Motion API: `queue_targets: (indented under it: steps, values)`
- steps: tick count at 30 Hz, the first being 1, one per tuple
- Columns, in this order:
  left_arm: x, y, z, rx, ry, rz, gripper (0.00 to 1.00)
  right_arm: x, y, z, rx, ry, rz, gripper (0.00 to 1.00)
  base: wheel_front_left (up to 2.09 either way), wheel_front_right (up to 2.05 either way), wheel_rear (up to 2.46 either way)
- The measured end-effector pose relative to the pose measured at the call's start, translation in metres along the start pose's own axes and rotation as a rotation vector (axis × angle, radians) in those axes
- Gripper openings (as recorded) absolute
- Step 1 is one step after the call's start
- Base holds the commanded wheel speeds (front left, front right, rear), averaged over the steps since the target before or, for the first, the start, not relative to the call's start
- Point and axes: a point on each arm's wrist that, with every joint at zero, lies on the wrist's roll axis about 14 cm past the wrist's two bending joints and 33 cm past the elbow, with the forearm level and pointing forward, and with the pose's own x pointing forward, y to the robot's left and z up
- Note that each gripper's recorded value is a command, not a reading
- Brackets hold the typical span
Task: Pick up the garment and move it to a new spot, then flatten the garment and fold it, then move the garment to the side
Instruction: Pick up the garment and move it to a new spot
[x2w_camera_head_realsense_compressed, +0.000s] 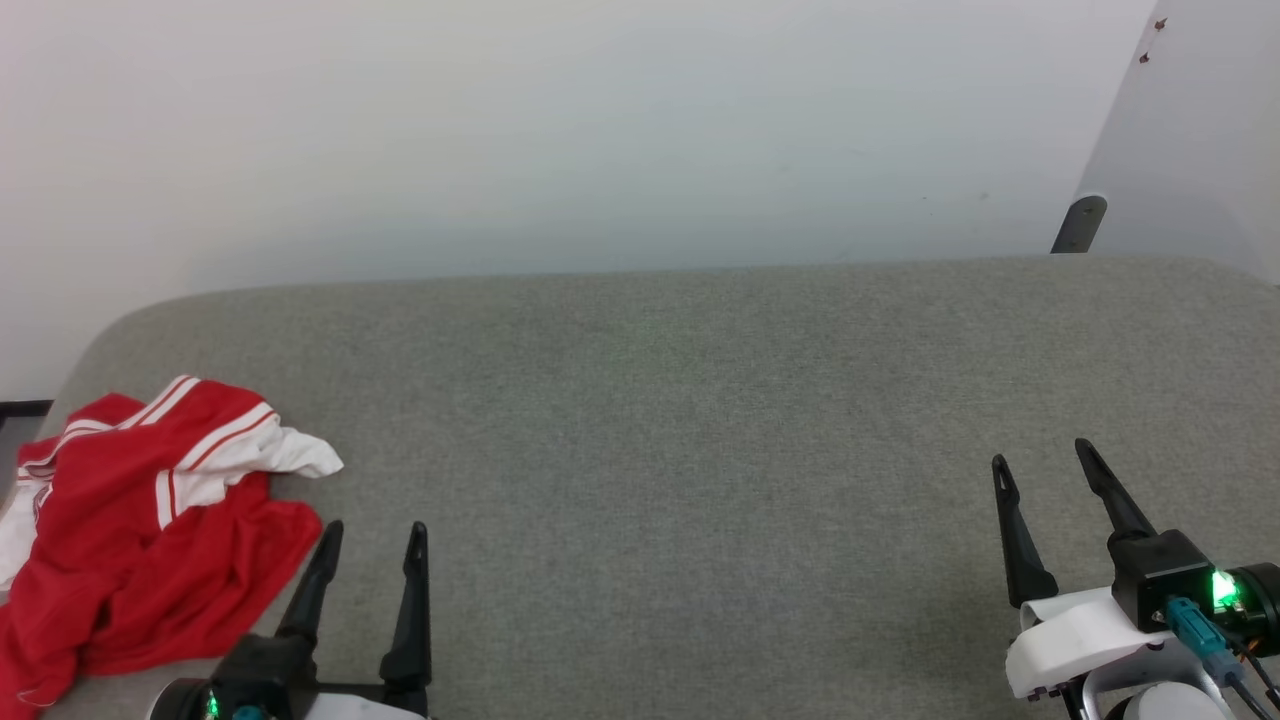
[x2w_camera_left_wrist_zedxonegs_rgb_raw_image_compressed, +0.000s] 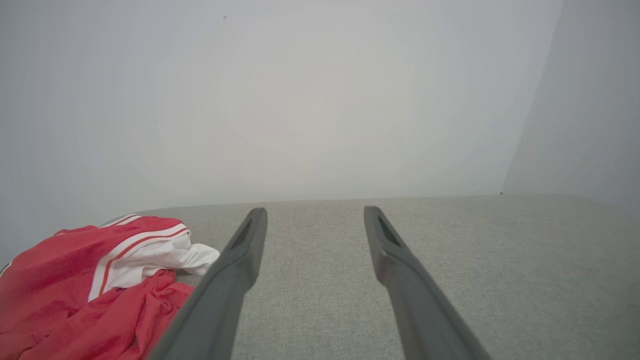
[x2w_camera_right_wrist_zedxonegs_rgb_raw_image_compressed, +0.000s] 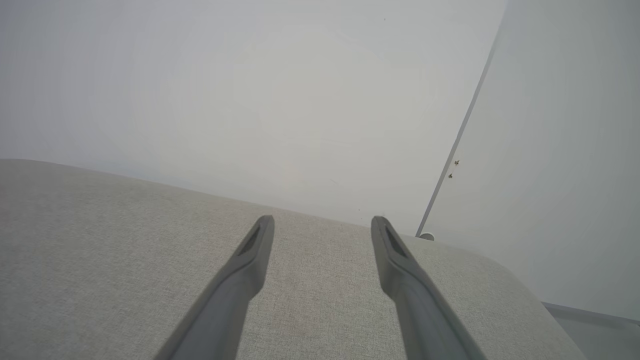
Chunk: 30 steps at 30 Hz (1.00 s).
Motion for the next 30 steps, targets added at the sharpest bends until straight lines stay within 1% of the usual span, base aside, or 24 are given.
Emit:
queue_targets:
  steps: [6,9,13,21,30]
  values:
    - [-0.003,0.005,-0.002,-0.01,0.007,0.008,1.0,-0.001,0.001,-0.001,0.002,0.003,0.001,1.0,0.0,0.0,0.0]
    - [-0.006,0.017,-0.001,-0.008,0.008,0.041,1.0,0.002,0.005,0.001,0.003,-0.004,0.014,1.0,0.0,0.0,0.0]
    - [-0.014,0.041,0.002,0.004,0.005,0.11,1.0,0.008,0.017,0.003,0.008,-0.013,0.051,1.0,0.0,0.0,0.0]
    - [-0.041,0.086,0.008,0.049,0.019,0.236,1.0,0.02,0.063,0.007,0.035,-0.024,0.182,1.0,0.0,0.0,0.0]
    - [-0.085,0.127,0.021,0.067,0.014,0.38,1.0,0.029,0.13,0.022,0.065,-0.061,0.364,1.0,0.0,0.0,0.0]
